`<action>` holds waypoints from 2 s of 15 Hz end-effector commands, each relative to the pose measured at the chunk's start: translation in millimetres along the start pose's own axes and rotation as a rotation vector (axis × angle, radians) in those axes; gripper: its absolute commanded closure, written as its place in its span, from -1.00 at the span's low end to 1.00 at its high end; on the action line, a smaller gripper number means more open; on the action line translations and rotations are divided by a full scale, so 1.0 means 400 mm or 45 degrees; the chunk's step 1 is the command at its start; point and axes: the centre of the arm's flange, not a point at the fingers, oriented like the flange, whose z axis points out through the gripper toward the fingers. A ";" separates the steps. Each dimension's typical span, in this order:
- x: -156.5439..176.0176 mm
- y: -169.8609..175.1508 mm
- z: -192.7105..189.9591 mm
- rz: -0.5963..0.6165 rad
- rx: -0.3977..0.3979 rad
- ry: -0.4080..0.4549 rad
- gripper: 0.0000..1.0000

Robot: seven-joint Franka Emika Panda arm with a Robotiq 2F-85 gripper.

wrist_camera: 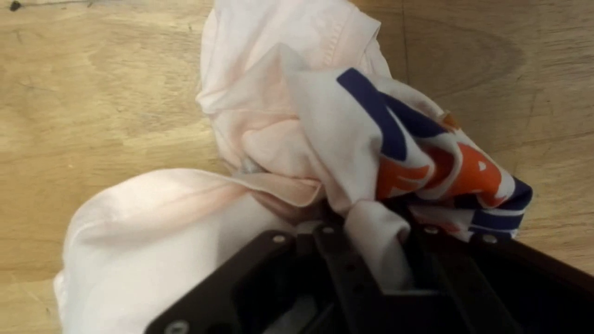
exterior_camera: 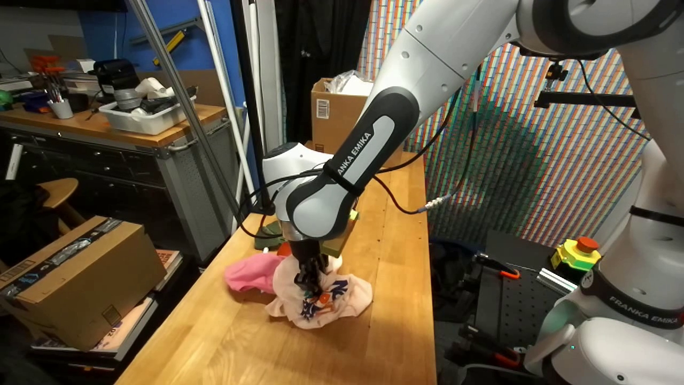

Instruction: Separate the objects on the table.

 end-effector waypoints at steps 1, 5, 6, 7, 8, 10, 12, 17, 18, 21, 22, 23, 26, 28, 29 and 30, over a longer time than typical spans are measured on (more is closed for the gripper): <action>0.013 0.014 -0.007 0.037 -0.017 -0.009 0.94; 0.003 0.041 -0.037 0.046 -0.033 -0.011 0.92; -0.003 0.050 -0.057 0.049 -0.041 -0.001 0.92; -0.004 0.059 -0.069 0.054 -0.045 0.005 0.92; -0.008 0.071 -0.093 0.063 -0.050 0.015 0.92; -0.022 0.103 -0.151 0.081 -0.061 0.035 0.92; -0.038 0.133 -0.223 0.097 -0.061 0.071 0.92; -0.079 0.208 -0.430 0.199 -0.102 0.256 0.92; -0.092 0.228 -0.467 0.224 -0.114 0.294 0.92; -0.124 0.270 -0.566 0.288 -0.136 0.368 0.93; -0.138 0.287 -0.607 0.313 -0.143 0.388 0.93; -0.144 0.300 -0.625 0.330 -0.153 0.403 0.93; -0.173 0.342 -0.716 0.404 -0.199 0.455 0.93; -0.187 0.369 -0.760 0.441 -0.232 0.465 0.93; -0.192 0.385 -0.778 0.458 -0.256 0.460 0.93; -0.195 0.404 -0.795 0.475 -0.274 0.448 0.93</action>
